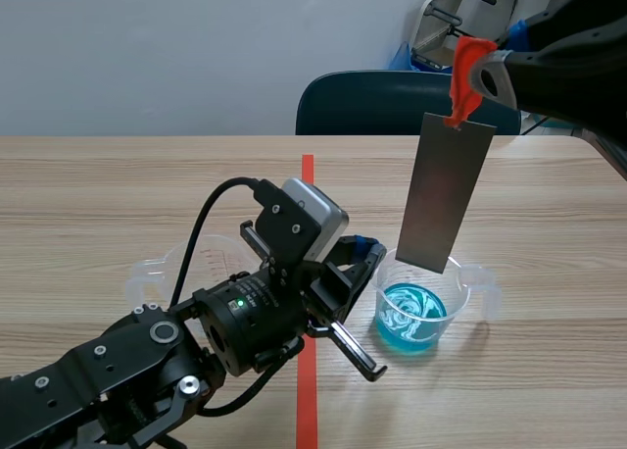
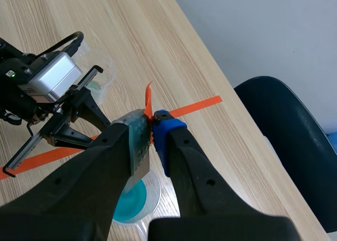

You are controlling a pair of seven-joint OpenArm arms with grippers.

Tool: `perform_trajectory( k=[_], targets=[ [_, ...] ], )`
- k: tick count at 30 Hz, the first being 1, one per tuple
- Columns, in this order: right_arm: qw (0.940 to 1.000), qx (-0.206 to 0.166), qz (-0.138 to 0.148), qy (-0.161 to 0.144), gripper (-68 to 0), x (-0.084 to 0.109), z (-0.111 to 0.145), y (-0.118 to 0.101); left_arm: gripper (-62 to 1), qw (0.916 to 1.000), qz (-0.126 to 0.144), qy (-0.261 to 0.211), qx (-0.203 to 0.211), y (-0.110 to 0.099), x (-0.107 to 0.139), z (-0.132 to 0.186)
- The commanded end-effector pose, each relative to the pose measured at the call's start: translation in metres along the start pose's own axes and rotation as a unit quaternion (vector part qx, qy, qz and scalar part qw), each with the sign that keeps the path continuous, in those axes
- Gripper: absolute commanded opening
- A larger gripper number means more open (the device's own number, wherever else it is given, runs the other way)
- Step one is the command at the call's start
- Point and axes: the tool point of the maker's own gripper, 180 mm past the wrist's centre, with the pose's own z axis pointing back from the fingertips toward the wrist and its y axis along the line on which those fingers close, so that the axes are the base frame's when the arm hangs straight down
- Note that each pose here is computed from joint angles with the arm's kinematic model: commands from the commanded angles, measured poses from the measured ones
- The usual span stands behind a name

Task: Do the redox reaction experiment

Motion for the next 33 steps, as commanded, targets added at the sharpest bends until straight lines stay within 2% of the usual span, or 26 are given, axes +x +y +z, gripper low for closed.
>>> perform_trajectory(
  k=[1, 7, 16, 20, 23, 27, 33],
  targets=[
    [0.9998, -0.002, 0.01, -0.014, -66.7, 0.009, 0.002, -0.002, -58.2, 0.9998, 0.001, -0.019, -0.001, 0.0, 0.011, -0.003],
    [0.9998, -0.002, 0.01, -0.014, -66.7, 0.01, 0.002, -0.002, -58.2, 0.9998, 0.003, -0.016, 0.01, 0.007, 0.005, 0.015],
    [0.9998, -0.002, 0.01, -0.014, -66.7, 0.01, 0.002, -0.002, -58.2, 0.9988, 0.003, 0.025, 0.042, 0.017, -0.007, 0.084],
    [0.9998, -0.002, 0.01, -0.014, -66.7, 0.01, 0.002, -0.002, -58.2, 0.9977, -0.002, 0.044, 0.052, 0.015, -0.003, 0.118],
    [0.9998, -0.002, 0.01, -0.014, -66.7, 0.01, 0.002, -0.002, -58.2, 0.9968, 0.008, 0.057, 0.056, 0.012, 0.003, 0.14],
    [0.9998, -0.002, 0.01, -0.014, -66.7, 0.01, 0.002, -0.002, -58.2, 0.9936, 0.028, 0.072, 0.083, 0.017, 0.012, 0.166],
    [0.9998, -0.002, 0.01, -0.014, -66.7, 0.01, 0.002, -0.002, -58.2, 0.9874, 0.027, 0.094, 0.125, 0.025, 0.022, 0.194]
  ],
)
